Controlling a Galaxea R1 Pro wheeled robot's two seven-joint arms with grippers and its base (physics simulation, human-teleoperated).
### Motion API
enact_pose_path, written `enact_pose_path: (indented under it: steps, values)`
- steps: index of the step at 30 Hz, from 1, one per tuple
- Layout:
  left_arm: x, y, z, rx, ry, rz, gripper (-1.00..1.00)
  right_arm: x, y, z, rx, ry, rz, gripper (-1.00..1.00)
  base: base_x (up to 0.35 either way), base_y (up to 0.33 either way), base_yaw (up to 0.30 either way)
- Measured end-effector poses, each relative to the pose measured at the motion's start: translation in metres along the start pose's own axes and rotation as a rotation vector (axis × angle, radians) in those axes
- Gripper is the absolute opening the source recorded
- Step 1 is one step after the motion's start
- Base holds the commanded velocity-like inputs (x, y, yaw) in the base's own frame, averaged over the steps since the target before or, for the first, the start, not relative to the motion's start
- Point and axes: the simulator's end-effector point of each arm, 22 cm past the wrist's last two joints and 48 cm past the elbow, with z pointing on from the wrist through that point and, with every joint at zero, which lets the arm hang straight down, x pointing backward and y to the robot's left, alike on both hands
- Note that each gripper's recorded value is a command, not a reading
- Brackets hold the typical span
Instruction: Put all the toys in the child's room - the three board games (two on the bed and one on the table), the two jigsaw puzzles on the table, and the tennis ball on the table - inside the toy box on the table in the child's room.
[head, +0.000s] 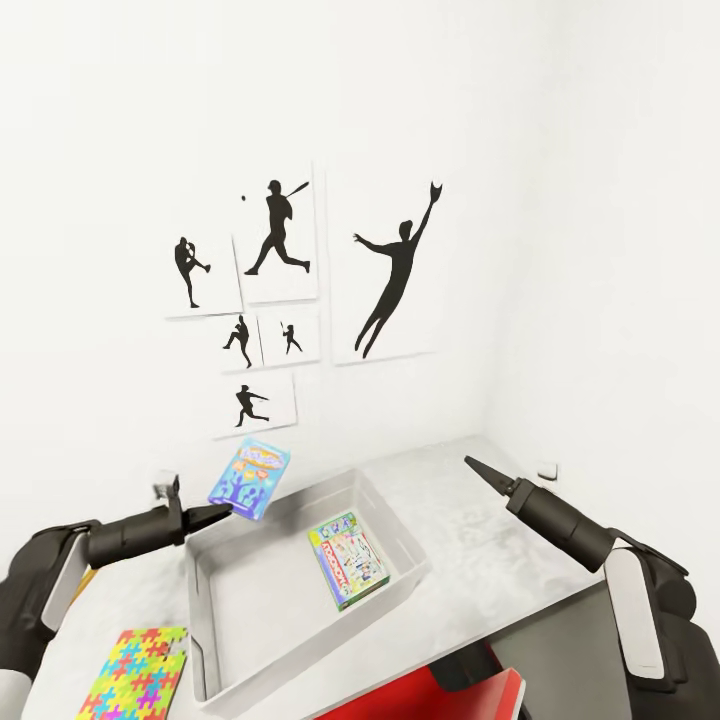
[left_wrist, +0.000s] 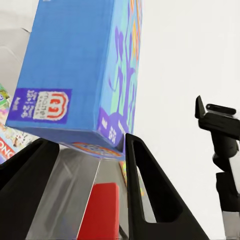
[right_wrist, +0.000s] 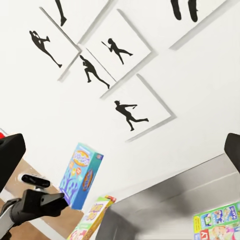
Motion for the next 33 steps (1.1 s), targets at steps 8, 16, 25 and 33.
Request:
enact_pose_path:
  steps: [8, 16, 25, 33]
  values:
    - [0.025, -0.009, 0.002, 0.003, 0.022, 0.032, -1.0, 0.0, 0.0, 0.0, 0.001, -0.001, -0.001, 1.0, 0.0, 0.0, 0.0]
    - [0.048, 0.017, 0.02, -0.101, 0.054, 0.012, -1.0, 0.0, -0.001, 0.0, 0.003, 0.0, -0.002, 1.0, 0.0, 0.0, 0.0]
    - [0.067, 0.048, 0.043, -0.245, 0.067, -0.014, -1.0, 0.0, -0.002, -0.001, 0.005, 0.001, -0.002, 1.0, 0.0, 0.0, 0.0]
    - [0.081, 0.084, 0.037, -0.358, 0.085, -0.06, -1.0, 0.0, -0.002, -0.001, 0.005, 0.001, -0.002, 1.0, 0.0, 0.0, 0.0]
